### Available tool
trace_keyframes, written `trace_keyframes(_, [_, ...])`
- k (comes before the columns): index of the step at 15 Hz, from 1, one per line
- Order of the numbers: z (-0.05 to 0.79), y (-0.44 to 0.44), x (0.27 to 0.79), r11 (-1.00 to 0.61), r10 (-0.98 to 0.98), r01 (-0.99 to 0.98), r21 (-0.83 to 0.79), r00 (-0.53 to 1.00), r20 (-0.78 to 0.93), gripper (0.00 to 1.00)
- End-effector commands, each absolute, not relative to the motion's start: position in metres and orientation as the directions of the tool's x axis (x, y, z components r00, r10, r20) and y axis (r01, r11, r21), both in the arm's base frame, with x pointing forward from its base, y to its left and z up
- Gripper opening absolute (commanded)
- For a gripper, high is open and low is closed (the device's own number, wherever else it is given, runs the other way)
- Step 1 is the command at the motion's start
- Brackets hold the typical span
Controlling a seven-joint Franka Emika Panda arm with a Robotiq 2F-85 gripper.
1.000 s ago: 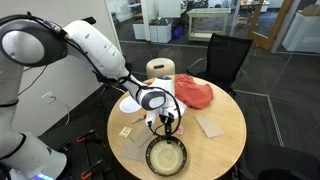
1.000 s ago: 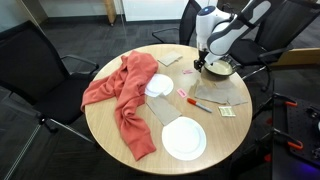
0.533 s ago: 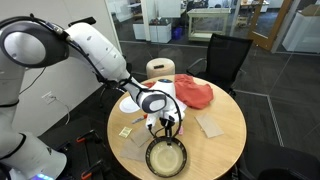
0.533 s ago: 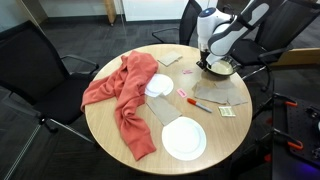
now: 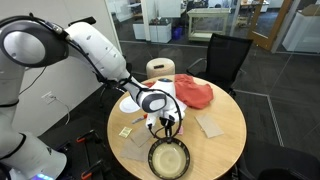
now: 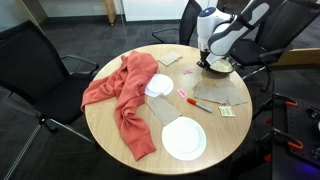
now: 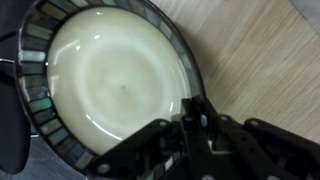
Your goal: Move the bowl backwards then put the marker inside it.
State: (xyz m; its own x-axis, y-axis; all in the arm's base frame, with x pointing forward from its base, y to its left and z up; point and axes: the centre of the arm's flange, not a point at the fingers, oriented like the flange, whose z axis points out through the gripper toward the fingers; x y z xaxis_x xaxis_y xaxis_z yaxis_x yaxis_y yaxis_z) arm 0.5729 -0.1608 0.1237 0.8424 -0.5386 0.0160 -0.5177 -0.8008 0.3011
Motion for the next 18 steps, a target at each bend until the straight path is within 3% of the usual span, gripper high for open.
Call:
trace_keyframes(1, [0.14, -0.144, 0.577, -0.84, -0.49, -0.476, 0.259, 0.871, 0.01, 0.03])
trace_keyframes(18, [0.166, -0.015, 0.631, -0.947, -0.297, -0.302, 0.11, 0.953, 0.056, 0.03])
